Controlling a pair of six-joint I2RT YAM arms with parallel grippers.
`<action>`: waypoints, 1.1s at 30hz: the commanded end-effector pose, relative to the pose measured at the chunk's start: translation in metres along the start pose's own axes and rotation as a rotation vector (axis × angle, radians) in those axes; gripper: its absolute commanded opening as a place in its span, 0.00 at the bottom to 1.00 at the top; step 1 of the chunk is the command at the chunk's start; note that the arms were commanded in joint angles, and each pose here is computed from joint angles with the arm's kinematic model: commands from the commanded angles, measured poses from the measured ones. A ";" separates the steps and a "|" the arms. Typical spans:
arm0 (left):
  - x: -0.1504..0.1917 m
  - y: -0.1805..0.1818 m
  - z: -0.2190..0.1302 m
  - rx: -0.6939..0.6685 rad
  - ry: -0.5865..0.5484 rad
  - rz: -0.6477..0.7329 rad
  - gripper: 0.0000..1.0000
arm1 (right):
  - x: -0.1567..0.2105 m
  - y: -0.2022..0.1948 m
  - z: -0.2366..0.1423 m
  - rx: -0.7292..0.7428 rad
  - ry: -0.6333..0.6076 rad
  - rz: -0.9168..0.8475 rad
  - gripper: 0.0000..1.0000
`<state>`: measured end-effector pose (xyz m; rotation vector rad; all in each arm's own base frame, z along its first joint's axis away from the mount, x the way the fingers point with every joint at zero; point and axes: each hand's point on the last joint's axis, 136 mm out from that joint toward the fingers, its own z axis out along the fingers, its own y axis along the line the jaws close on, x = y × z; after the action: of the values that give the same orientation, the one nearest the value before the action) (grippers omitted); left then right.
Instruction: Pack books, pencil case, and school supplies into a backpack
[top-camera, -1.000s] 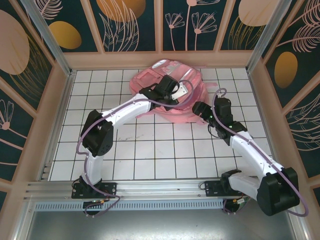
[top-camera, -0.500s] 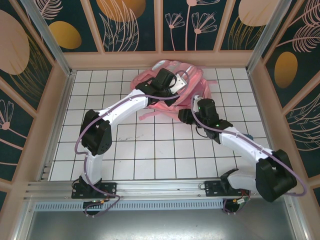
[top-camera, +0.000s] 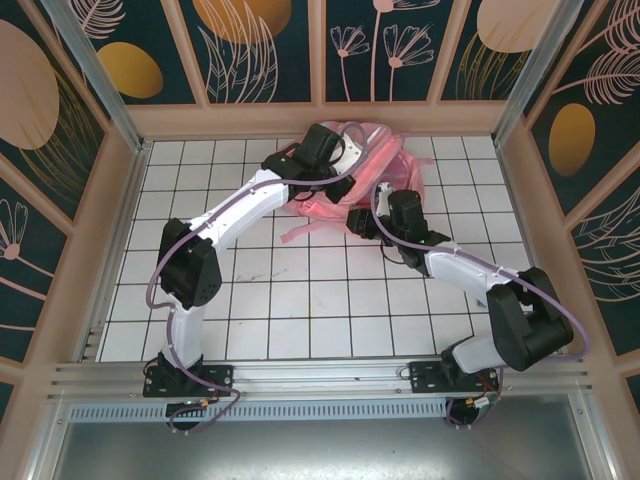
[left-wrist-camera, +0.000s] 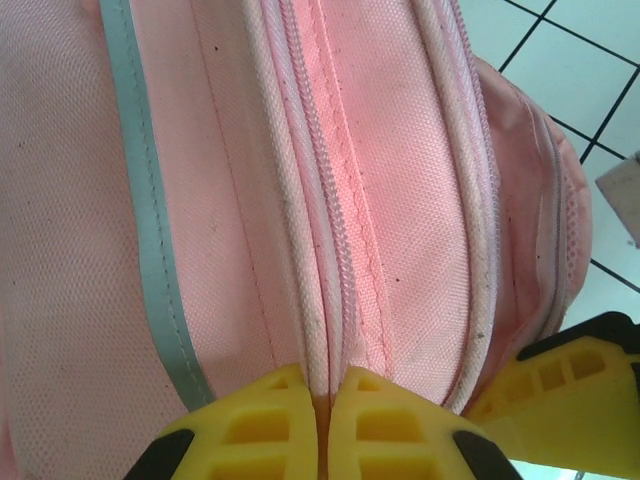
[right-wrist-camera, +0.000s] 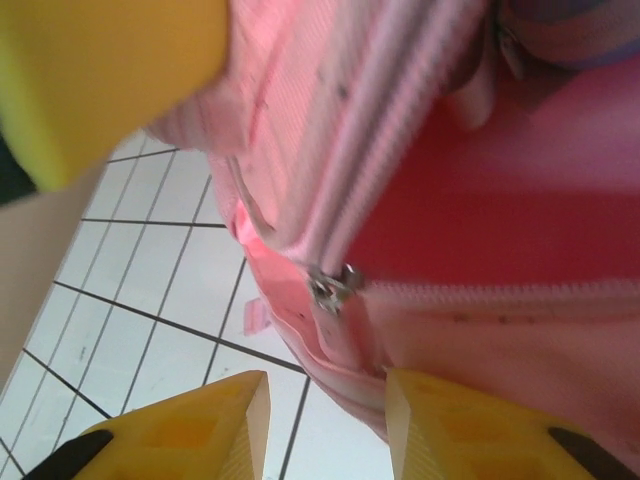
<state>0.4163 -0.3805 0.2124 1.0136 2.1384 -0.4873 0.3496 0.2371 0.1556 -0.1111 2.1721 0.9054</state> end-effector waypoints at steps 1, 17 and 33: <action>-0.059 -0.017 -0.032 0.063 -0.180 0.008 0.00 | -0.032 0.025 -0.007 -0.104 -0.090 -0.041 0.36; -0.067 -0.018 -0.034 0.087 -0.201 -0.025 0.00 | -0.012 -0.021 0.014 0.151 -0.047 -0.073 0.39; -0.058 -0.011 -0.024 0.056 -0.174 -0.039 0.00 | -0.029 -0.029 -0.005 0.342 -0.167 -0.109 0.13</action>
<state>0.4144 -0.3858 0.2135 0.9774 2.1703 -0.5473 0.3726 0.2296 0.1472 -0.0581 2.1547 0.5587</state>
